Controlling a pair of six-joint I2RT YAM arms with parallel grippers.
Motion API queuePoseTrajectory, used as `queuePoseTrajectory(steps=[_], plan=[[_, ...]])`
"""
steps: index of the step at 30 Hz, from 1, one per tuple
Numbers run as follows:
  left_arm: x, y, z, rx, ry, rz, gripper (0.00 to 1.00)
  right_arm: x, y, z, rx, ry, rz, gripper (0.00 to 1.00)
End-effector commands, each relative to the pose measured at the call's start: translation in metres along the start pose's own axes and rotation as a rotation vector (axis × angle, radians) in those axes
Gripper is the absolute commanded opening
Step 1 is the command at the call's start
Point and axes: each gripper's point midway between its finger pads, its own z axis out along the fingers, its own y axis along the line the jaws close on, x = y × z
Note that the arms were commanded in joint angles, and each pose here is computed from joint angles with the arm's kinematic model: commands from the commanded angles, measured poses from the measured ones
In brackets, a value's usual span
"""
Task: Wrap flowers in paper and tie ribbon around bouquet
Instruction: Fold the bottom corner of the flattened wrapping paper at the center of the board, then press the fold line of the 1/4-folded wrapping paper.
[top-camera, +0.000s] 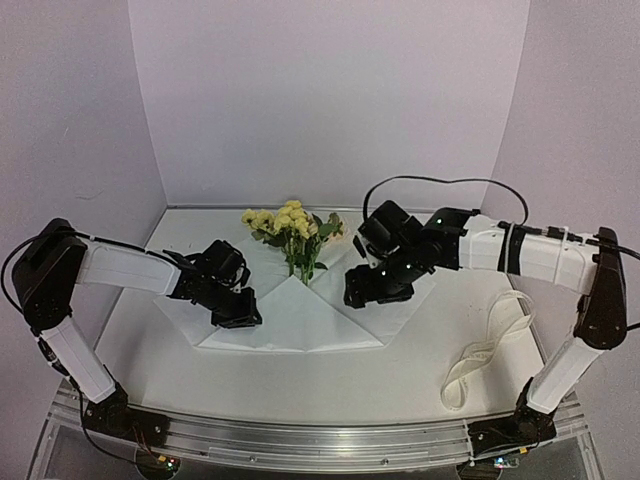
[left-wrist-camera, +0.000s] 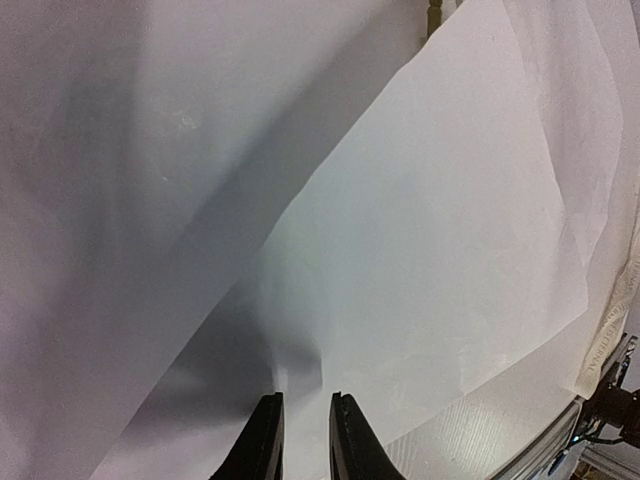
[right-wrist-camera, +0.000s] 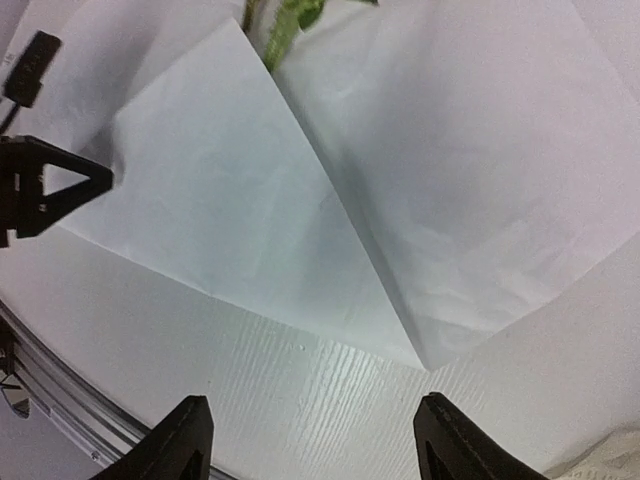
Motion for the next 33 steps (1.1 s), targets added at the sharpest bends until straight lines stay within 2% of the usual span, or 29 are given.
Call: queuePoseTrajectory(steps=[1,4,11,13,24,33], plan=[[-0.012,-0.024,-0.013,0.067,-0.038,0.047,0.18,0.038,-0.006,0.024,-0.031,0.082,0.34,0.64],[-0.014,-0.033,-0.017,0.09,-0.048,0.075,0.18,0.052,-0.016,0.035,-0.016,0.082,0.4,0.56],[-0.013,-0.062,-0.018,0.125,-0.051,0.167,0.18,0.072,-0.024,0.06,-0.042,0.04,0.533,0.56],[-0.01,-0.064,-0.014,0.135,-0.035,0.17,0.18,0.071,-0.019,0.062,-0.053,0.033,0.528,0.55],[0.011,-0.059,-0.008,0.168,0.028,0.169,0.16,0.047,0.033,0.081,-0.191,0.057,0.477,0.35],[0.02,-0.047,0.005,0.146,0.06,0.157,0.16,0.051,0.036,0.107,-0.189,0.088,0.477,0.32]])
